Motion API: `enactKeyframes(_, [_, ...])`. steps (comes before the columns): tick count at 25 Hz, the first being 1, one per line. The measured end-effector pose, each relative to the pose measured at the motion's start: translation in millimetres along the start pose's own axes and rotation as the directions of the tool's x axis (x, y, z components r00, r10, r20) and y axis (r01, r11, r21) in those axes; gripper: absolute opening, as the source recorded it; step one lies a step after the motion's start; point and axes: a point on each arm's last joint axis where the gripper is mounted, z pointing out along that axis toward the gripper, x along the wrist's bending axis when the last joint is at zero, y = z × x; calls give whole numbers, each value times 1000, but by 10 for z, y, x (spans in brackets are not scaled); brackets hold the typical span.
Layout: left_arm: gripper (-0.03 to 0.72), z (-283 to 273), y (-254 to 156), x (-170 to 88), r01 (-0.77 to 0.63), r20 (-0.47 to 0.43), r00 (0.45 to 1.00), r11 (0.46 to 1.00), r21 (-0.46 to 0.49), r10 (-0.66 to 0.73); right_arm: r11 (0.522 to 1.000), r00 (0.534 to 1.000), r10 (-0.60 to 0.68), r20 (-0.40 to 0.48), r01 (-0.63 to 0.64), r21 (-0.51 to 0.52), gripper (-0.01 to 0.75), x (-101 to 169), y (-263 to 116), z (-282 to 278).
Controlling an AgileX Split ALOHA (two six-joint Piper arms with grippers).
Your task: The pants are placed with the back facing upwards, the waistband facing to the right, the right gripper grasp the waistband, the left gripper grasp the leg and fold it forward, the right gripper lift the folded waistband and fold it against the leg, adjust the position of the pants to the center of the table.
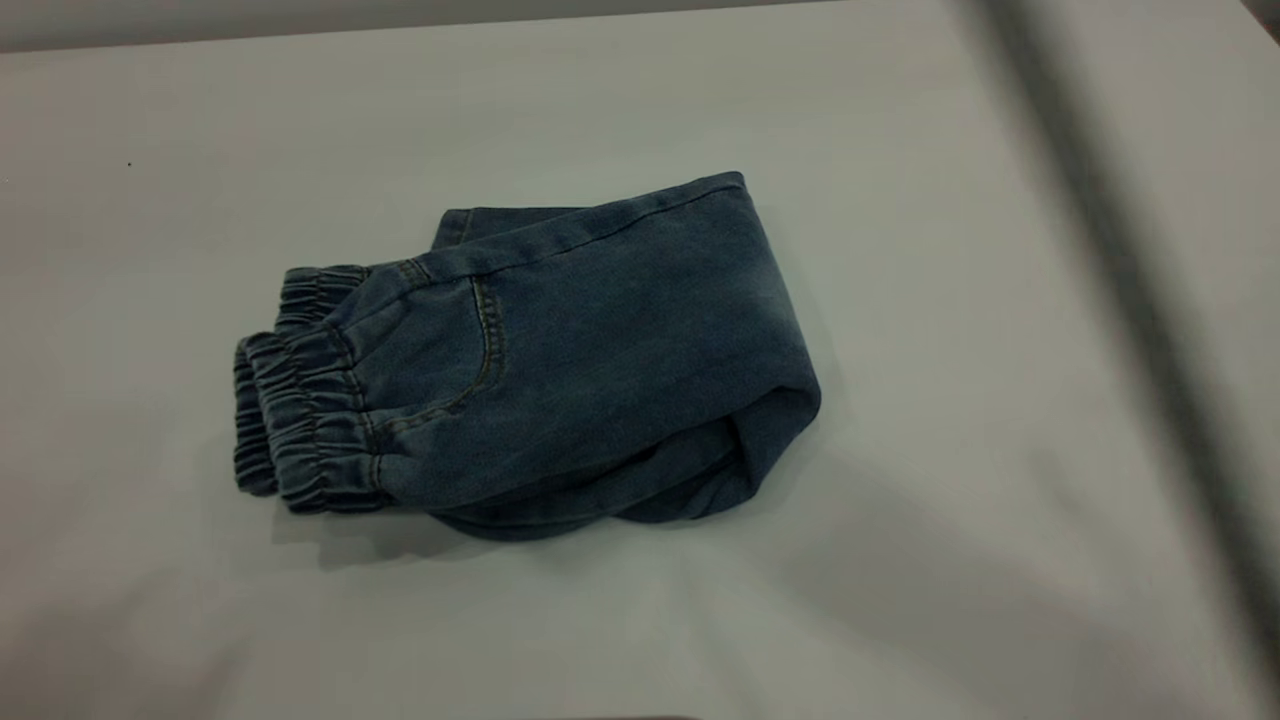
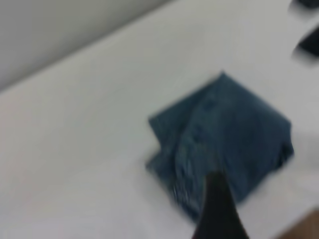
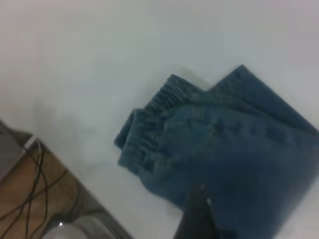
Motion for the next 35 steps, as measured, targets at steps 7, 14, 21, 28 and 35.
enactKeyframes(7, [443, -251, -200, -45, 9, -4, 1000, 1000, -17, -9, 1000, 1000, -20, 9, 20, -7, 463, -42, -872, -791])
enactKeyframes(14, [443, 63, -788, -110, 32, 17, 999, 989, 144, -34, 999, 993, -44, 109, 44, 5, 438, -245, -2014, -1091])
enactKeyframes(21, [443, 427, -1555, -197, 92, 21, 994, 935, 343, -105, 996, 990, 17, 141, -4, -86, 437, -414, -3044, -1058])
enactKeyframes(28, [443, 426, -1814, -234, 127, 6, 991, 949, 288, -135, 979, 992, 52, 111, -28, -203, 437, -499, -3631, -853])
enactKeyframes(35, [443, 428, -1792, -228, 118, 5, 992, 968, 220, -122, 976, 998, 24, 66, -10, -217, 437, -470, -3711, -798])
